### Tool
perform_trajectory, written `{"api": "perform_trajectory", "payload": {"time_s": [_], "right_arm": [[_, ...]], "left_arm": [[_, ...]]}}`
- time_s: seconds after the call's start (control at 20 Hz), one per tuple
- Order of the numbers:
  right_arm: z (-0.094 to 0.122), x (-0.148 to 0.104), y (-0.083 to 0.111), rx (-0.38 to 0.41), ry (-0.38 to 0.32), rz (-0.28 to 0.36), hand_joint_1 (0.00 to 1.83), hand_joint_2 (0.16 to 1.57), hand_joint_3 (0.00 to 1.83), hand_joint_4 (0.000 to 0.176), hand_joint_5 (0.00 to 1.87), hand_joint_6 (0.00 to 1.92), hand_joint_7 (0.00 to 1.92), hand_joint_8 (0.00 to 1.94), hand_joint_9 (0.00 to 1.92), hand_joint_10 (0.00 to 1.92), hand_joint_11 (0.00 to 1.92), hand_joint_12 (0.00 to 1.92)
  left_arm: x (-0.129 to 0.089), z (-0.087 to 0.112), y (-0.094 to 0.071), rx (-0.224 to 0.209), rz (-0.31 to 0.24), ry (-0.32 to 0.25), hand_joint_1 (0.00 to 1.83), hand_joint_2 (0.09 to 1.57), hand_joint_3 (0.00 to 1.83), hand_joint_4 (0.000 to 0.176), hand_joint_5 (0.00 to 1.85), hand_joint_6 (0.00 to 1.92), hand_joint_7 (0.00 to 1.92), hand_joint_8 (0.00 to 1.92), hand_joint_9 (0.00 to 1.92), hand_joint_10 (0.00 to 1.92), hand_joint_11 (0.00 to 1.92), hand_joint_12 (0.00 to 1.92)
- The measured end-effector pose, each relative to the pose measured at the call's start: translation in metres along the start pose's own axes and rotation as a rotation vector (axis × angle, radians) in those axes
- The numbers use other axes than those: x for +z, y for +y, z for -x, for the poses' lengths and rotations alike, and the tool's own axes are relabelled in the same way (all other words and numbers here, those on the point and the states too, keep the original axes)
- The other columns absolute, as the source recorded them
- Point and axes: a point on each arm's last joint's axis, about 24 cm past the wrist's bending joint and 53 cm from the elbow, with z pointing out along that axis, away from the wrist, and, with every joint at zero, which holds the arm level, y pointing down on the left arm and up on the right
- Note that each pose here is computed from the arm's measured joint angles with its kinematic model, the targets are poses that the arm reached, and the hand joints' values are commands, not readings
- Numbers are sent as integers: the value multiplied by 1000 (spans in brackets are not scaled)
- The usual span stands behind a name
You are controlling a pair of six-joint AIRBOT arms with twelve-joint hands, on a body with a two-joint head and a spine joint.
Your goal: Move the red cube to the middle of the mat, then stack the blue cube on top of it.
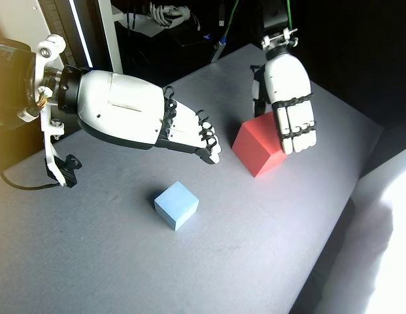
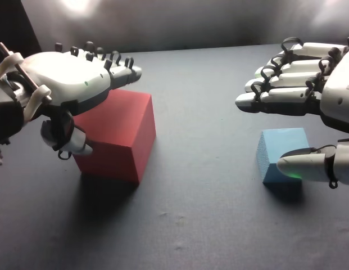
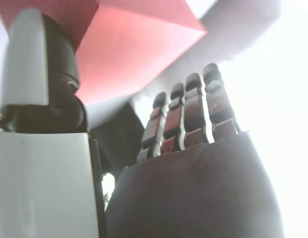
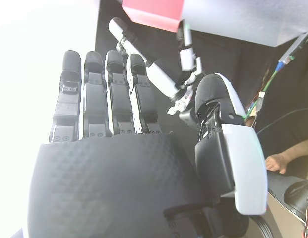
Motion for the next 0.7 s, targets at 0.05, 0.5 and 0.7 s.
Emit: {"api": "perform_trajectory", "payload": {"time_s": [0.05,0.5,0.7], "right_arm": [[0,0,0,0,1,-1,108,1301,0,0,258,0,248,2,222,3,0,515],[0,0,0,0,0,0,58,1291,0,0,283,1,279,2,258,5,0,632],[0,0,0,0,1,0,73,1287,0,0,278,1,286,4,281,8,0,680]], "left_arm": [[1,-1,1,-12,4,4,1312,994,1,0,227,5,289,9,283,12,0,718],[8,-12,1,4,-6,47,1396,989,0,0,31,2,20,0,32,0,0,246],[8,-21,4,13,1,66,1402,983,0,0,49,4,32,2,37,5,0,237]]}}
